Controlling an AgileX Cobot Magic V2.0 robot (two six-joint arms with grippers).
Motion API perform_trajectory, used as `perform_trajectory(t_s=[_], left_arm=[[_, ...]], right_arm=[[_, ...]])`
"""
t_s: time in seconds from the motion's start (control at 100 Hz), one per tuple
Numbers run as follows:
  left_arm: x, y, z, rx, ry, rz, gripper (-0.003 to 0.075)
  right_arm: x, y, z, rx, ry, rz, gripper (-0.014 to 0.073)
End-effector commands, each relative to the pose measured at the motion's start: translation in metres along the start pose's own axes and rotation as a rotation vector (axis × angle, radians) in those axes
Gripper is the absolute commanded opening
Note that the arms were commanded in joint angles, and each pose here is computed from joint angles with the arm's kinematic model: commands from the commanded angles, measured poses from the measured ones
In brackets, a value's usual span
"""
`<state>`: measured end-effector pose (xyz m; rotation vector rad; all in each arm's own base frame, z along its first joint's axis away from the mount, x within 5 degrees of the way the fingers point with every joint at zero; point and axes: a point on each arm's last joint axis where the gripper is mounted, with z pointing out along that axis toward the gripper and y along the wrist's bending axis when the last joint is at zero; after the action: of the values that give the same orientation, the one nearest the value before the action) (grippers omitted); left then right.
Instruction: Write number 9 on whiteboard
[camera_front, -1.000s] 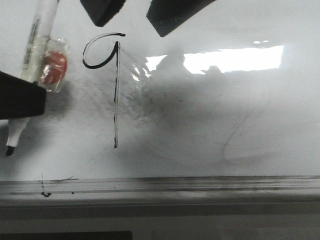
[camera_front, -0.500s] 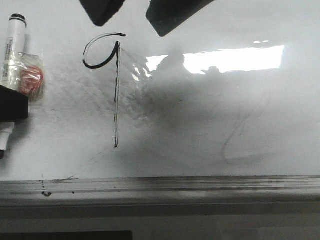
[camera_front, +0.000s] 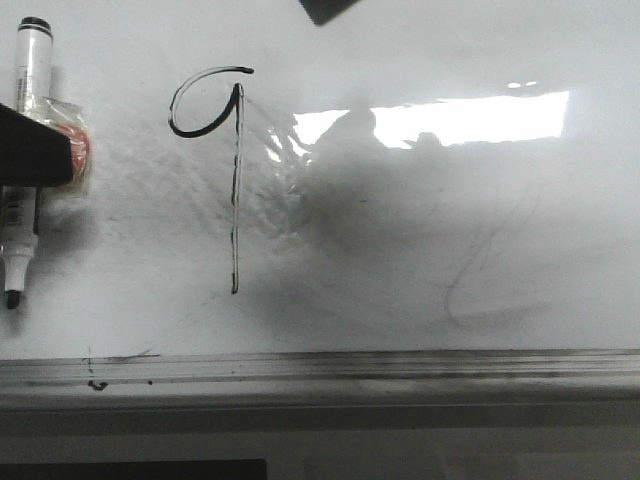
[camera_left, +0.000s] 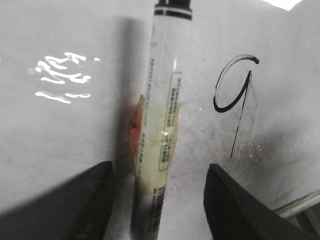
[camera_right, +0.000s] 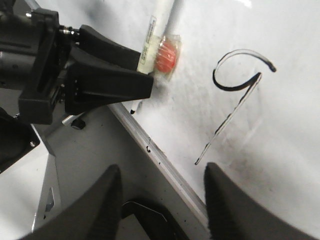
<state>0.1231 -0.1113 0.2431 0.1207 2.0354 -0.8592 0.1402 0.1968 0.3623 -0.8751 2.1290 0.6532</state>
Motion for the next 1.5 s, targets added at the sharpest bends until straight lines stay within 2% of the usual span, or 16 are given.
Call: perform_trajectory(t_s=[0.0, 0.09, 0.16, 0.28, 0.44, 0.58, 0.83, 1.11, 1.49], left_arm=[[-0.016, -0.007, -0.008, 0.042, -0.11, -0.009, 0.0399], [-0.021, -0.011, -0.022, 0.086, -0.162, 0.035, 0.0372], [-0.025, -0.015, -0.037, 0.125, -0.214, 0.073, 0.0279], [-0.028, -0.018, -0.062, 0.178, -0.288, 0.162, -0.0025], [-0.019, -0.012, -0.087, 0.215, -0.348, 0.212, -0.002], [0.003, 0.003, -0.097, 0.23, -0.386, 0.242, -0.002], [0.033, 0.024, -0.101, 0.249, -0.424, 0.243, -0.002], [0.036, 0.026, -0.099, 0.244, -0.415, 0.243, -0.002], [0.037, 0.027, -0.098, 0.243, -0.415, 0.243, -0.002]], right_arm=[[-0.013, 0.0, -0.024, 0.006, -0.157, -0.034, 0.0123], [-0.008, -0.001, -0.037, 0.002, -0.246, -0.052, -0.0062], [-0.001, -0.001, -0.049, -0.011, -0.346, -0.058, -0.0064], [0.019, -0.005, -0.066, -0.015, -0.505, -0.092, -0.0064], [0.061, -0.012, -0.083, -0.011, -0.66, -0.166, -0.0064], [0.104, -0.018, -0.09, -0.027, -0.762, -0.178, -0.0064], [0.164, -0.029, -0.09, -0.03, -0.807, -0.183, -0.0064], [0.183, -0.033, -0.084, -0.029, -0.808, -0.183, -0.0064], [0.184, -0.033, -0.083, -0.028, -0.801, -0.183, -0.0064]])
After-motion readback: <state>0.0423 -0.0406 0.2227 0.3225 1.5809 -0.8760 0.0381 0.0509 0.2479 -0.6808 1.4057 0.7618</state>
